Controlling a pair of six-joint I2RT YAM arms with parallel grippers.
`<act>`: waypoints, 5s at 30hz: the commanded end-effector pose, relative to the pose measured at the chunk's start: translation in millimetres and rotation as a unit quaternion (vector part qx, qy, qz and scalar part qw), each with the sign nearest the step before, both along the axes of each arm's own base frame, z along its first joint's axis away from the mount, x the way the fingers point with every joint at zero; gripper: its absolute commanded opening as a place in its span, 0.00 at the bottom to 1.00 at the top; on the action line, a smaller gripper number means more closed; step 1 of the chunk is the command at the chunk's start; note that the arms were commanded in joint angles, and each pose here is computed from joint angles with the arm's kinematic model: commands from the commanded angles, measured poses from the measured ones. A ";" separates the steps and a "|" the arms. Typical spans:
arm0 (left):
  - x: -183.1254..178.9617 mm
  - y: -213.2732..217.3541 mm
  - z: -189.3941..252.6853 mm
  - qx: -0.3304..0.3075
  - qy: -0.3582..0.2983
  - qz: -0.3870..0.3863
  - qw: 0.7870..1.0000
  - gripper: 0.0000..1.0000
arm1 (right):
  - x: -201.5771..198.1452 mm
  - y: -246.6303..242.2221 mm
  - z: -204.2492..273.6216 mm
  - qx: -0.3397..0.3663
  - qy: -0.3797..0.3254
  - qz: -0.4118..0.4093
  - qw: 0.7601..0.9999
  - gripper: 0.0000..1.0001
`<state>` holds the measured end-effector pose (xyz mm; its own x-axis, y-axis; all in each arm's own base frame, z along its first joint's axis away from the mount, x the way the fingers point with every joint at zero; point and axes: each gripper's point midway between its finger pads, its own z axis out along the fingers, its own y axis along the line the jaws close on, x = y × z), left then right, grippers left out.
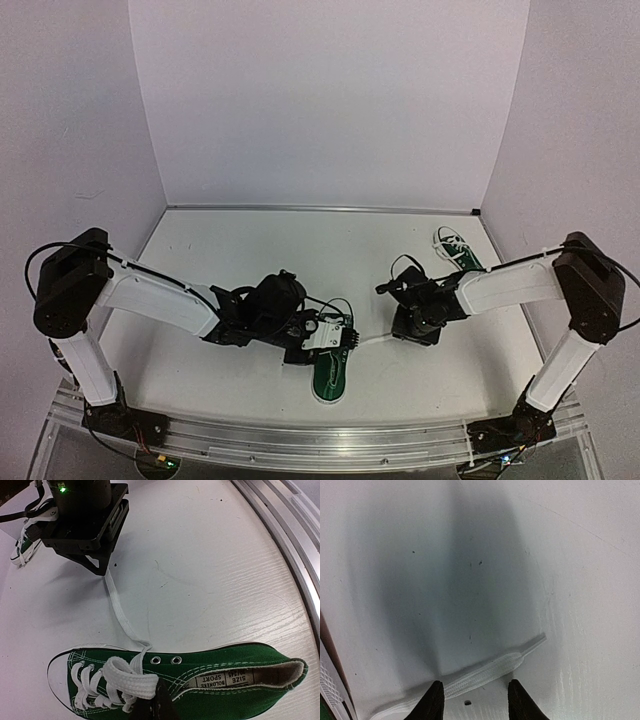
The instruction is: Tie the shoes
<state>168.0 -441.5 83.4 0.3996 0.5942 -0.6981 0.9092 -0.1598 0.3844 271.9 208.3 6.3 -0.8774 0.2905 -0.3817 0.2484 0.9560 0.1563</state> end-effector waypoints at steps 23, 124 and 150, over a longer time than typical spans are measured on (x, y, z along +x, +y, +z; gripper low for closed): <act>-1.8 -11.7 13.0 -0.014 -0.009 -0.018 1.000 0.00 | -21.0 -17.1 -59.0 -0.074 0.096 -0.016 0.993 0.57; -20.9 -21.4 -29.7 0.059 -0.185 -0.034 0.980 0.00 | -50.3 305.5 255.7 0.326 -0.072 0.515 0.789 0.69; -20.3 -19.7 -33.9 0.060 -0.183 -0.028 0.981 0.00 | -54.1 357.6 339.3 0.434 -0.094 0.553 0.705 0.98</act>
<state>155.9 -459.4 56.9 0.6467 0.6400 -0.4150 0.6885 -0.2555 0.6788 230.3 553.8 335.1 -0.7120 -0.3182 -0.6260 -0.6890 0.1448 0.7101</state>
